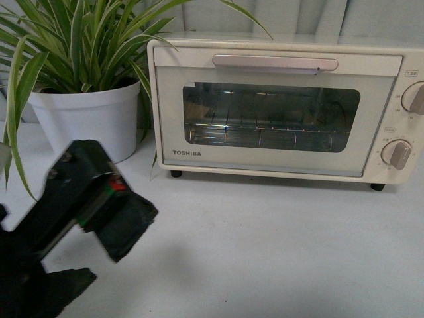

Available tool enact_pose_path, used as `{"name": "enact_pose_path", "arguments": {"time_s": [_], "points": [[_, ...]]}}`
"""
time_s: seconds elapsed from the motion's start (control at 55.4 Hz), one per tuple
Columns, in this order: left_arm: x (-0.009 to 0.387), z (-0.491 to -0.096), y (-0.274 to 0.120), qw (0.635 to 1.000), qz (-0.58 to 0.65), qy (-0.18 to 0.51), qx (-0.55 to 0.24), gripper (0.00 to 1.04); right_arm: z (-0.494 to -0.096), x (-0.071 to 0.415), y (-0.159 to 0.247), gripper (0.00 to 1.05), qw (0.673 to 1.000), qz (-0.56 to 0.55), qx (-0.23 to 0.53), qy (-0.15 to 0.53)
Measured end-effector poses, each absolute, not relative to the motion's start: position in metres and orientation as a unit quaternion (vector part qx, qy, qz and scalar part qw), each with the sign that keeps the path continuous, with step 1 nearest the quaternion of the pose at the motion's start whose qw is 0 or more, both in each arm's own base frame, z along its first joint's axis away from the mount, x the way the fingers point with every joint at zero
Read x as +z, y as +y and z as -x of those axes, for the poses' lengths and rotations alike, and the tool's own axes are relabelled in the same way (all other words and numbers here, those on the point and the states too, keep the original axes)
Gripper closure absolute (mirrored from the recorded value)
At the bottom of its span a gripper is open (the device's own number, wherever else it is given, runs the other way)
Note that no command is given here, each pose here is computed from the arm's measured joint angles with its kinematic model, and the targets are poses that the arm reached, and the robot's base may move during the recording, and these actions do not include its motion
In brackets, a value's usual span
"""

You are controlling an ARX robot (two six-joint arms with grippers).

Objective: Open oven

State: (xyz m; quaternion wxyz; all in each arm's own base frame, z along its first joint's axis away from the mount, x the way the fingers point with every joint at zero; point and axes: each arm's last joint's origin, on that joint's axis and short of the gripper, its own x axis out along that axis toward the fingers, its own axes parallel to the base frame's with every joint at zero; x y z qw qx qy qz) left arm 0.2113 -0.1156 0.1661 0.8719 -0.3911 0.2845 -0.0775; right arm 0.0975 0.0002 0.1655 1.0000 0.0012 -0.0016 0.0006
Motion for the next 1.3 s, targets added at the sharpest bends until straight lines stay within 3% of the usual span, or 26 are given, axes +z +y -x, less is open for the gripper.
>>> {"name": "enact_pose_path", "arguments": {"time_s": [0.542,1.048,1.174,1.3], "points": [[0.151,-0.277,-0.162,0.838,0.444,0.314,-0.055,0.06,-0.098,0.166,0.000,0.09,1.000,-0.001,0.001,-0.002],[0.150,-0.287,-0.171,0.827,0.463,0.314,-0.050,0.07,-0.098,0.165,0.000,0.09,1.000,0.000,0.004,0.000],[0.150,-0.287,-0.171,0.827,0.464,0.313,-0.049,0.06,-0.101,0.164,-0.001,0.09,0.998,0.003,0.045,0.039],[0.150,-0.287,-0.172,0.827,0.464,0.313,-0.048,0.07,-0.117,0.191,-0.001,0.09,0.998,-0.005,0.053,0.045]]}}
